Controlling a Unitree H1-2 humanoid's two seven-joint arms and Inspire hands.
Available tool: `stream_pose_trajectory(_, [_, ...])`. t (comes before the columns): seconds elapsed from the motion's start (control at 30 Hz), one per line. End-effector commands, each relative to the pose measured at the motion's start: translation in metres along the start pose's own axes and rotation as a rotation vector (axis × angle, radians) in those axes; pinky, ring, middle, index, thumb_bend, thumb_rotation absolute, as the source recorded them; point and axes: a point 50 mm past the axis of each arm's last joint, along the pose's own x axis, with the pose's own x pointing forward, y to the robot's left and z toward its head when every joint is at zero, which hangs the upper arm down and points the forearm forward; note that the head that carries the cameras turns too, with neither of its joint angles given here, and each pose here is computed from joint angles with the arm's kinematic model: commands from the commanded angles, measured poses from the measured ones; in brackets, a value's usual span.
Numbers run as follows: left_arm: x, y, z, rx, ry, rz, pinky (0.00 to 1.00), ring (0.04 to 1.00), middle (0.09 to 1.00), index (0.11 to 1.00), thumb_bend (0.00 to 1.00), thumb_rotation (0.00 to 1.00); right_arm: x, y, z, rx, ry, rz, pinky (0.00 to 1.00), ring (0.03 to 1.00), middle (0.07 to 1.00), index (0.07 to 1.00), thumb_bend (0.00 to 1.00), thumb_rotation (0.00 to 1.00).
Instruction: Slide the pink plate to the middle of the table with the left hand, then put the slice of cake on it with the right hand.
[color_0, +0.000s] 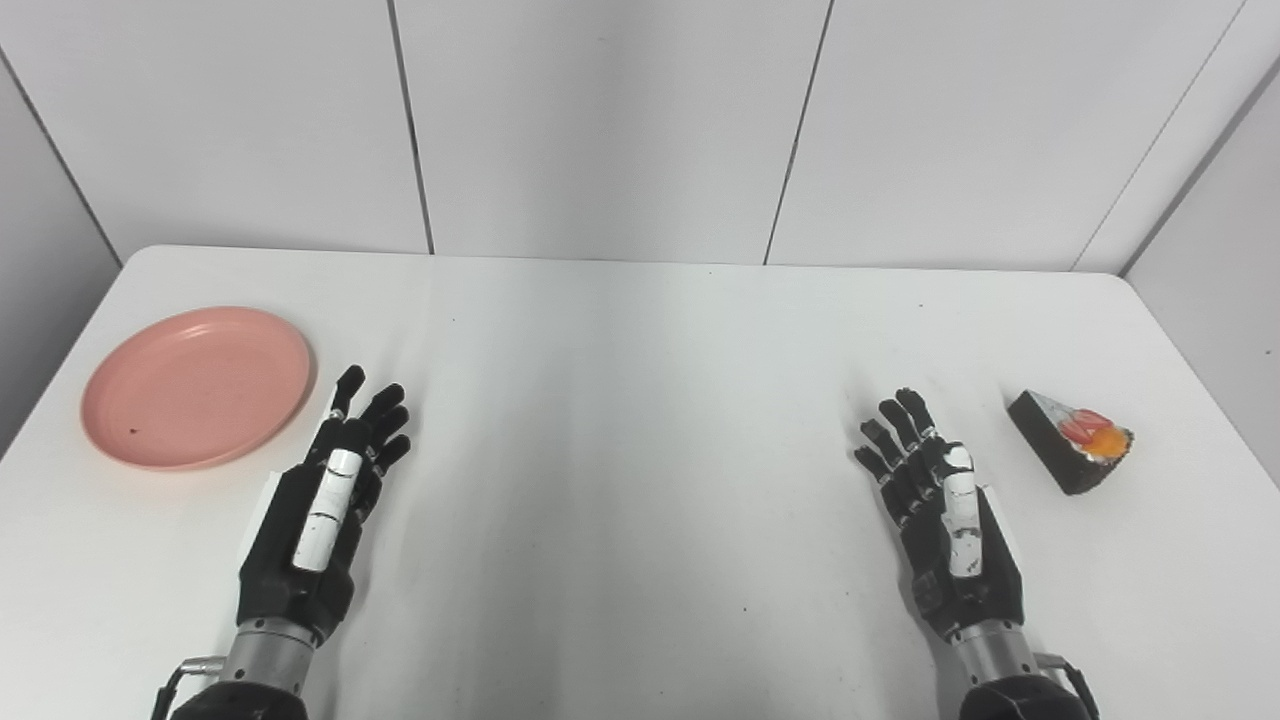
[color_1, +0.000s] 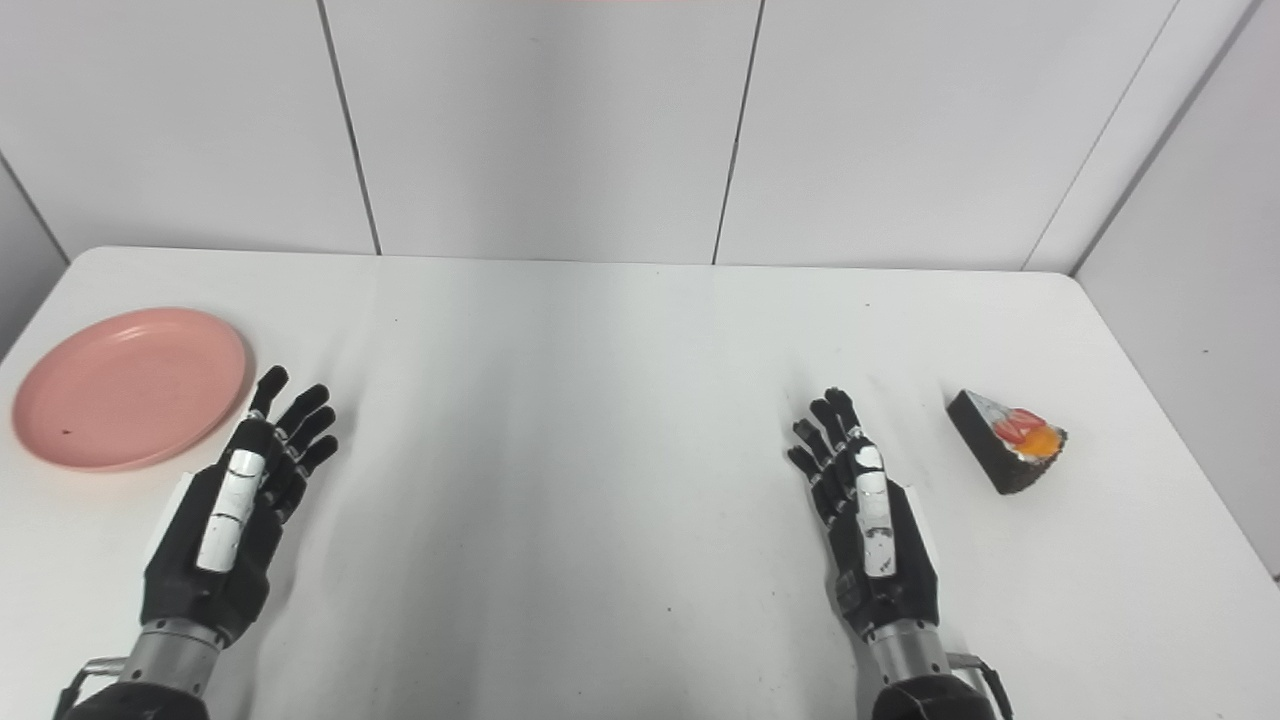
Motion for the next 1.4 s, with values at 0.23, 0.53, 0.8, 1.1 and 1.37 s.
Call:
stream_pose_trajectory(0.23, [0.004,-0.009,-0.004,0.003,-0.045,-0.006,0.94,0.941,0.936,1.0,0.87,0.78,0.004,-0.01,0.005,-0.023,-0.055,0.046,0.96,0.942,0.975,0.979,0.83,0.93])
stream_pose_trajectory(0.53, [0.006,-0.017,-0.029,0.023,-0.034,-0.003,0.93,0.942,0.925,1.0,0.81,0.8,0.004,-0.028,-0.014,-0.025,-0.048,0.038,0.95,0.938,0.969,0.971,0.84,0.92])
stream_pose_trajectory(0.8, [0.01,-0.022,-0.041,0.046,-0.038,-0.015,0.92,0.936,0.933,1.0,0.73,0.83,0.007,-0.037,-0.02,-0.006,-0.039,0.026,0.96,0.94,0.971,0.982,0.79,0.94])
stream_pose_trajectory(1.1, [0.013,-0.029,-0.046,0.06,-0.038,-0.029,0.91,0.92,0.933,1.0,0.76,0.84,0.008,-0.044,-0.021,-0.014,-0.03,0.024,0.99,0.95,0.981,0.995,0.76,0.97])
stream_pose_trajectory(1.37, [0.013,-0.033,-0.049,0.051,-0.021,-0.02,0.9,0.92,0.93,1.0,0.76,0.85,0.008,-0.045,-0.023,0.003,-0.026,0.018,0.96,0.927,0.96,0.967,0.78,0.93])
